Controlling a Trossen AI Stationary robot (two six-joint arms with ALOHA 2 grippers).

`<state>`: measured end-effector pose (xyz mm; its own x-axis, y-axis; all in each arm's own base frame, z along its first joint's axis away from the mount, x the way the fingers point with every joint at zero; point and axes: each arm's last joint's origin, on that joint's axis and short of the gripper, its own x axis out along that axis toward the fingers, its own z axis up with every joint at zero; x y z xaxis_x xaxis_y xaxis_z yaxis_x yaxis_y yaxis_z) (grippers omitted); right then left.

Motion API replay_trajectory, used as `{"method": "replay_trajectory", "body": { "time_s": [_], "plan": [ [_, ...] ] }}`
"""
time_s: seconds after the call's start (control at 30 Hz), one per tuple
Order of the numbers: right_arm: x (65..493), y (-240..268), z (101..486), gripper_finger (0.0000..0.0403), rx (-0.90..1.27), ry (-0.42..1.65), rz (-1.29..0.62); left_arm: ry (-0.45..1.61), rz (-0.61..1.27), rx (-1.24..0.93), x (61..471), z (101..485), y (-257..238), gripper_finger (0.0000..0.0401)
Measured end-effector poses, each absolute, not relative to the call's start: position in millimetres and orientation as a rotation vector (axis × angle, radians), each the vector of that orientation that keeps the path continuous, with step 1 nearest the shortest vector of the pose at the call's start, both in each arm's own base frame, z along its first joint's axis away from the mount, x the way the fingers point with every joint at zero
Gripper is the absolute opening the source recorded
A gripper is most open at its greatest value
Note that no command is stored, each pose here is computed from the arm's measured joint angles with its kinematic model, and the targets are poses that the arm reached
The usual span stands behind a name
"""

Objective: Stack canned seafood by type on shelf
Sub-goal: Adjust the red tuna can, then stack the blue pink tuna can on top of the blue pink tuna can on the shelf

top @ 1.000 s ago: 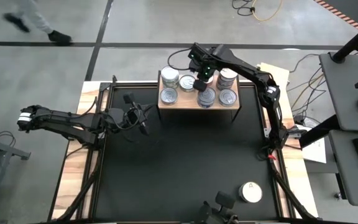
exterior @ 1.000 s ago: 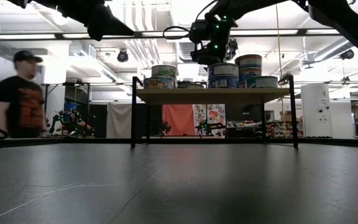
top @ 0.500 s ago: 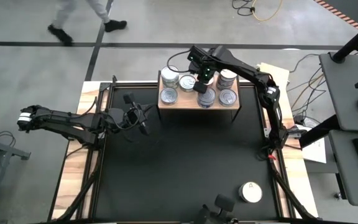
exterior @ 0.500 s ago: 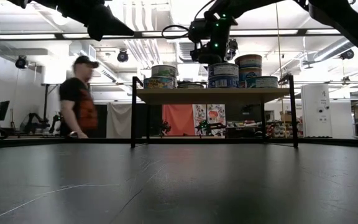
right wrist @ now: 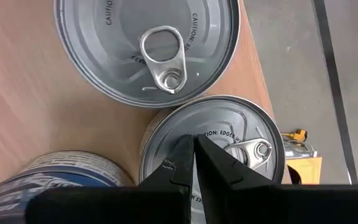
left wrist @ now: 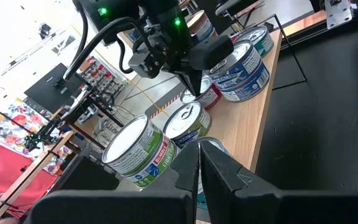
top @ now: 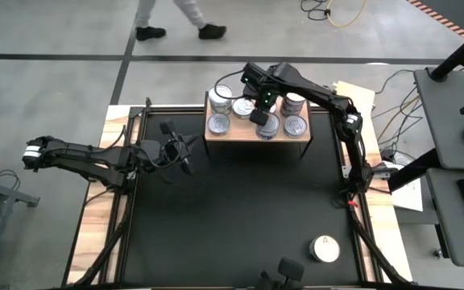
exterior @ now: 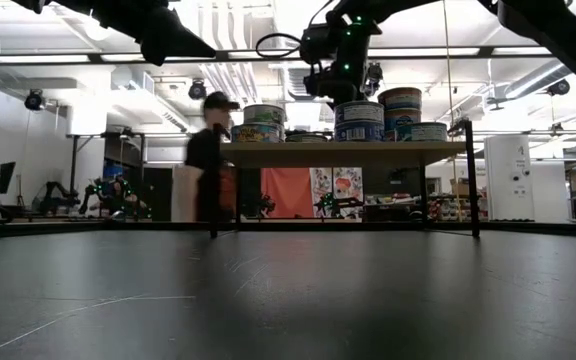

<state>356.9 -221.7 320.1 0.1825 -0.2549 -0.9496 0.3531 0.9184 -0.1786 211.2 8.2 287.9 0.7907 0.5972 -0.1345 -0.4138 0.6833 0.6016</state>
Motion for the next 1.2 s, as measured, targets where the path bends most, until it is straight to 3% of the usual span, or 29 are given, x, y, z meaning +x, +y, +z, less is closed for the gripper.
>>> {"method": "replay_trajectory", "body": {
  "time_s": [0.4,0.7,0.9,1.2],
  "plan": [
    [354.0,-220.3,327.4,0.0009,0.093,1.303,-0.509,0.333,0.58,0.577,211.2,287.9,8.2,0.0],
    [343.4,-201.5,369.3,0.0009,0.017,1.208,-0.628,0.322,0.54,0.573,211.9,287.8,7.2,0.0],
    [335.7,-153.7,404.7,0.0009,0.019,1.086,-0.603,0.259,0.348,0.503,214.6,287.4,2.0,0.0],
    [322.6,-38.4,435.7,0.0009,0.011,0.947,-0.407,0.176,0.043,0.327,216.9,287.5,-7.2,0.0]
  ]
}}
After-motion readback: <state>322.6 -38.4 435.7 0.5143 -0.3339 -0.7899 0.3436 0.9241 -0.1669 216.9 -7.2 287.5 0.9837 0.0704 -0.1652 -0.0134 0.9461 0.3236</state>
